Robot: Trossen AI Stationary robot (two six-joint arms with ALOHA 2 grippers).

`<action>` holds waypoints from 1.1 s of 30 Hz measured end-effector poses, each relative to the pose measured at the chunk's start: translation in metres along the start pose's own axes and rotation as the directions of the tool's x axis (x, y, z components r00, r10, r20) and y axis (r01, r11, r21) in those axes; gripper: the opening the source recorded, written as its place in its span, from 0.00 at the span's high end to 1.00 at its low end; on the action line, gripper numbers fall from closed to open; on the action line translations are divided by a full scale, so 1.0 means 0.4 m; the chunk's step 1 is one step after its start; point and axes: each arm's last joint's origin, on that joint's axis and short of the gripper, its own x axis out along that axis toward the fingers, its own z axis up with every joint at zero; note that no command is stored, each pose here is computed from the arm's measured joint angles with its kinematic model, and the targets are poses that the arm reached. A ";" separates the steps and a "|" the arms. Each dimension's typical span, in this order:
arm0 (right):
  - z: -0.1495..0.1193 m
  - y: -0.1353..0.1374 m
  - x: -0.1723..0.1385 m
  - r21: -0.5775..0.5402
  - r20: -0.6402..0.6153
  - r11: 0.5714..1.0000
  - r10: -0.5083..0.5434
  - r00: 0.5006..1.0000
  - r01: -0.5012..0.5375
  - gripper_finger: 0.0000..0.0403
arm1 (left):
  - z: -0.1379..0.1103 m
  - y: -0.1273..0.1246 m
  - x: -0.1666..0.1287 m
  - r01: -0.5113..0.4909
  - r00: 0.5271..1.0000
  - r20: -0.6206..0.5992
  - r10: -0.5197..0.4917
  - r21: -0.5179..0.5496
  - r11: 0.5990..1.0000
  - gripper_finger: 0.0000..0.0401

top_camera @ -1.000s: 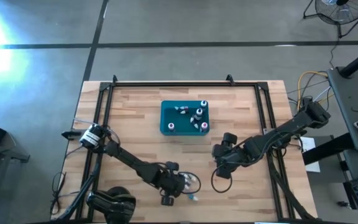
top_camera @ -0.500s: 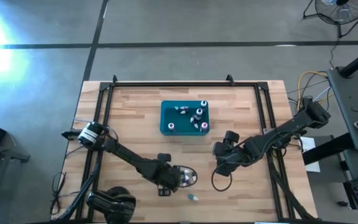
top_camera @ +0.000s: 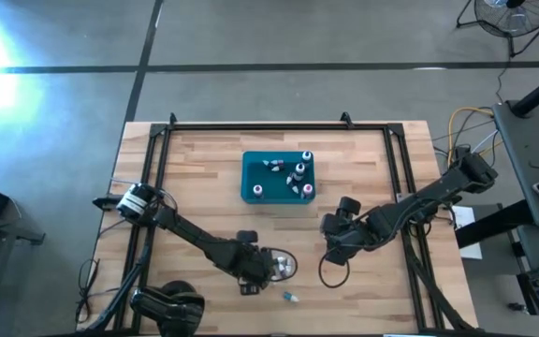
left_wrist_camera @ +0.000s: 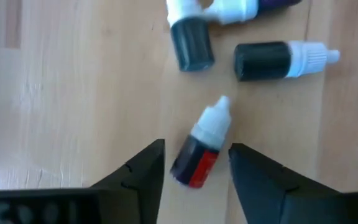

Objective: Pick & Place food coloring
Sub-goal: Put the red food coloring bottle into the bin

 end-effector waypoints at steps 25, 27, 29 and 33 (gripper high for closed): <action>-0.018 -0.004 0.016 0.022 -0.026 1.000 -0.009 1.000 0.009 0.42 | 0.011 0.010 0.022 0.087 0.994 0.035 -0.101 0.281 0.956 0.66; -0.018 -0.004 0.016 0.022 -0.026 1.000 -0.008 1.000 0.009 0.42 | 0.007 0.013 0.026 0.095 0.994 0.025 -0.108 0.294 0.951 0.67; -0.018 -0.004 0.016 0.022 -0.026 1.000 -0.008 1.000 0.009 0.42 | 0.008 0.015 0.026 0.096 0.994 0.025 -0.108 0.292 0.952 0.68; -0.017 -0.005 0.016 0.018 -0.026 1.000 -0.009 1.000 0.009 0.42 | 0.009 0.016 0.026 0.097 0.994 0.025 -0.109 0.290 0.952 0.68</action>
